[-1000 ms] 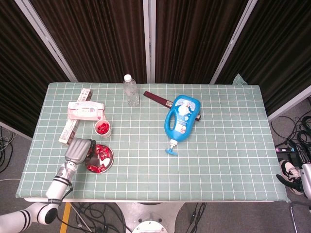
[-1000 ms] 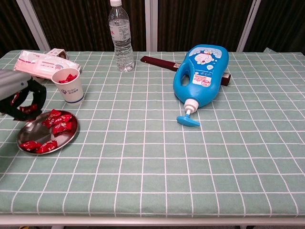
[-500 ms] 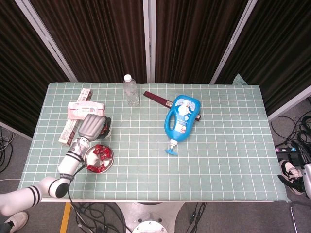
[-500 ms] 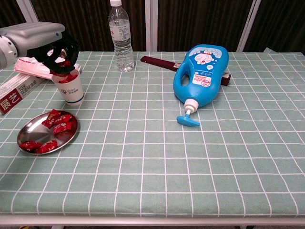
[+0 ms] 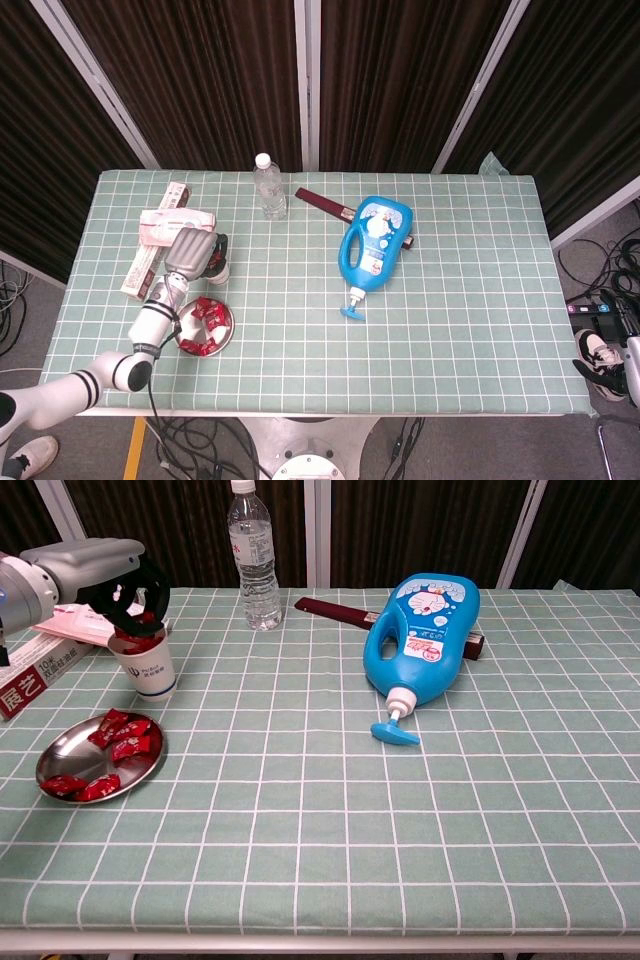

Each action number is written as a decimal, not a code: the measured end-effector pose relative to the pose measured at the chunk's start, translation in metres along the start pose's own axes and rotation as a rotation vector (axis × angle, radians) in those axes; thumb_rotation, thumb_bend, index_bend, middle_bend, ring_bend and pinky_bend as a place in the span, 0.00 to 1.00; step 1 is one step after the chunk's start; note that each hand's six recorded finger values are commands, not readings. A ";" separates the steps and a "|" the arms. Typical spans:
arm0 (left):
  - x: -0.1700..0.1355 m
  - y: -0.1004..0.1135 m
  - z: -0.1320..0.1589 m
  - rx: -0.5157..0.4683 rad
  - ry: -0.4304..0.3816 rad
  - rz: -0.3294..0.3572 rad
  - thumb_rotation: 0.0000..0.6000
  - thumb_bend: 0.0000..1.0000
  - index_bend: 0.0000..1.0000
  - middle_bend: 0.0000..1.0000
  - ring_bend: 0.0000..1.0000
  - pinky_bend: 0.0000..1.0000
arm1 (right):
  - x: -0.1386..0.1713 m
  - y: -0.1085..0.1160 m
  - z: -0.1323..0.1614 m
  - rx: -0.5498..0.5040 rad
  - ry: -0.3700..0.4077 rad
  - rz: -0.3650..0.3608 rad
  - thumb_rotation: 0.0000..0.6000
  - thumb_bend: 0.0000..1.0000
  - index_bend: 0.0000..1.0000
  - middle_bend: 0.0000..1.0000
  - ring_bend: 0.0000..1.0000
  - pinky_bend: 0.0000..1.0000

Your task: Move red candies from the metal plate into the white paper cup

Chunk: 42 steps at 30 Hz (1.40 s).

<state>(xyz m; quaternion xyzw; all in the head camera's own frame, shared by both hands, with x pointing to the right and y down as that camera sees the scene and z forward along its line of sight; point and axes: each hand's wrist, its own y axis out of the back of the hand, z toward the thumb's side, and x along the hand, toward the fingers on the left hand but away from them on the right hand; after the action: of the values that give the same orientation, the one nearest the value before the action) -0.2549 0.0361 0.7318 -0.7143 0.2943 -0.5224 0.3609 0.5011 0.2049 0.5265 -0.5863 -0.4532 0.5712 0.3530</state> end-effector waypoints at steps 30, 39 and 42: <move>-0.010 0.010 -0.016 -0.018 0.047 0.059 1.00 0.28 0.37 0.51 0.54 1.00 | 0.004 0.004 -0.001 -0.001 -0.006 -0.012 1.00 0.03 0.07 0.16 0.08 0.46; -0.079 0.045 -0.054 -0.101 0.129 0.231 1.00 0.28 0.35 0.49 0.46 0.64 | 0.002 0.002 -0.004 0.003 0.003 -0.004 1.00 0.03 0.07 0.16 0.07 0.38; -0.122 0.049 -0.082 -0.077 0.203 0.262 1.00 0.28 0.35 0.46 0.40 0.49 | 0.000 -0.002 -0.003 0.000 0.020 0.006 1.00 0.04 0.07 0.15 0.02 0.25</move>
<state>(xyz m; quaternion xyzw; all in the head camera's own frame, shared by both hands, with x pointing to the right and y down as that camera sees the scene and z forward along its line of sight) -0.3699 0.0888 0.6422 -0.6267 0.4395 -0.5287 0.3669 0.5033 0.2065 0.5289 -0.5934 -0.4481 0.5662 0.3558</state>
